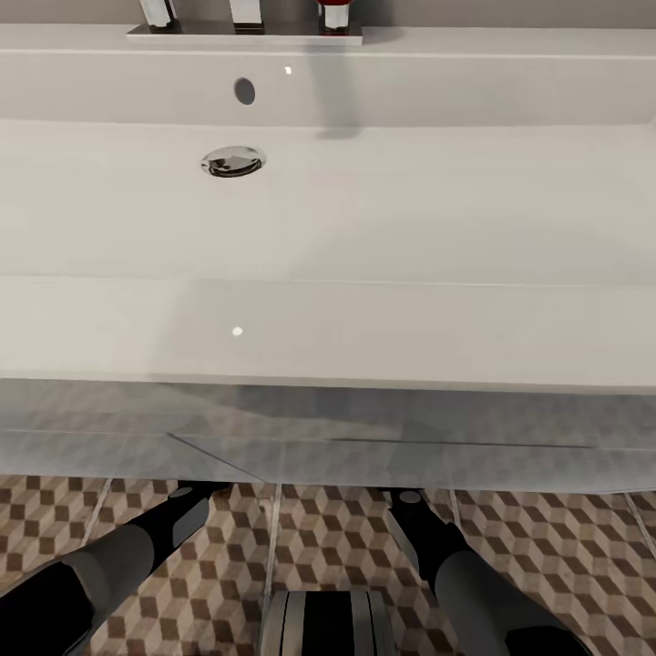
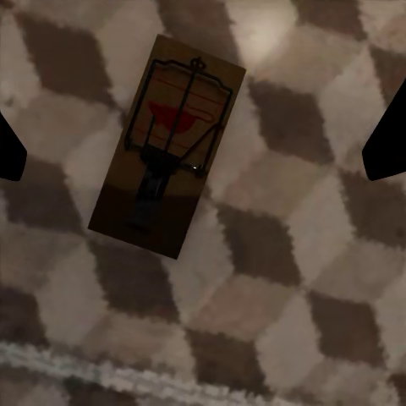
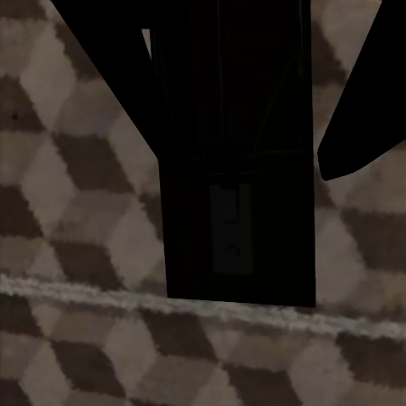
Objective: Take the four mousetraps from the cabinet in the bathroom and place them on the bathroom floor. Make sure all four end up on the same floor surface, and ensure that at least two of them are either under or directly next to the same bathroom sink.
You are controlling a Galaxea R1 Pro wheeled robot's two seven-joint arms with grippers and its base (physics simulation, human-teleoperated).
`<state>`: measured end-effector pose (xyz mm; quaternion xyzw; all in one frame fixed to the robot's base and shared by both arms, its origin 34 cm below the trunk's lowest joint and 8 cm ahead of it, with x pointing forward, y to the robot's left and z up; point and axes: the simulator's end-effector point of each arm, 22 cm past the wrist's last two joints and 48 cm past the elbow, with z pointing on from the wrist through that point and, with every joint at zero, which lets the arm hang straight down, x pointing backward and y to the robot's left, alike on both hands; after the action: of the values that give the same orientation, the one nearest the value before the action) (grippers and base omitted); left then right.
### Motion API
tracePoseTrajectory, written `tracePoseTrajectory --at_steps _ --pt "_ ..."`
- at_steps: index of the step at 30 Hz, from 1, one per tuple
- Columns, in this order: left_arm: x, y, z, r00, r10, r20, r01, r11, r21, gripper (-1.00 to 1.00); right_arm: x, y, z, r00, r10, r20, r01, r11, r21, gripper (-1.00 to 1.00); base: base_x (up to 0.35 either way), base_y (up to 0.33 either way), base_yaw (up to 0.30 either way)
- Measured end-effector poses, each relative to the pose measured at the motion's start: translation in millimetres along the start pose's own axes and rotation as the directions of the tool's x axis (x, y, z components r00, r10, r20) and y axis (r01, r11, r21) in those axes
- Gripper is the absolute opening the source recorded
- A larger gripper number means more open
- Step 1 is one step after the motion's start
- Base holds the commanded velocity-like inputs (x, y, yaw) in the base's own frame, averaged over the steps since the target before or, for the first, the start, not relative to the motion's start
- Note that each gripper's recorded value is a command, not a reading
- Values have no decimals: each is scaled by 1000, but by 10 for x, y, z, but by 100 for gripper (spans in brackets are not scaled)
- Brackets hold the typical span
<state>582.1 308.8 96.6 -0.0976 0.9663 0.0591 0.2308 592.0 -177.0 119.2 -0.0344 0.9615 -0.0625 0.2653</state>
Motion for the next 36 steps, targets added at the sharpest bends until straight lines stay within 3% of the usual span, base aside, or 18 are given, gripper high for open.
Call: tracePoseTrajectory --at_steps 36 --pt "5 -11 -1 1000 0 -2 0 1000 1 100 -1 1 0 1000 -1 0 1 1000 0 -100 0 0 0"
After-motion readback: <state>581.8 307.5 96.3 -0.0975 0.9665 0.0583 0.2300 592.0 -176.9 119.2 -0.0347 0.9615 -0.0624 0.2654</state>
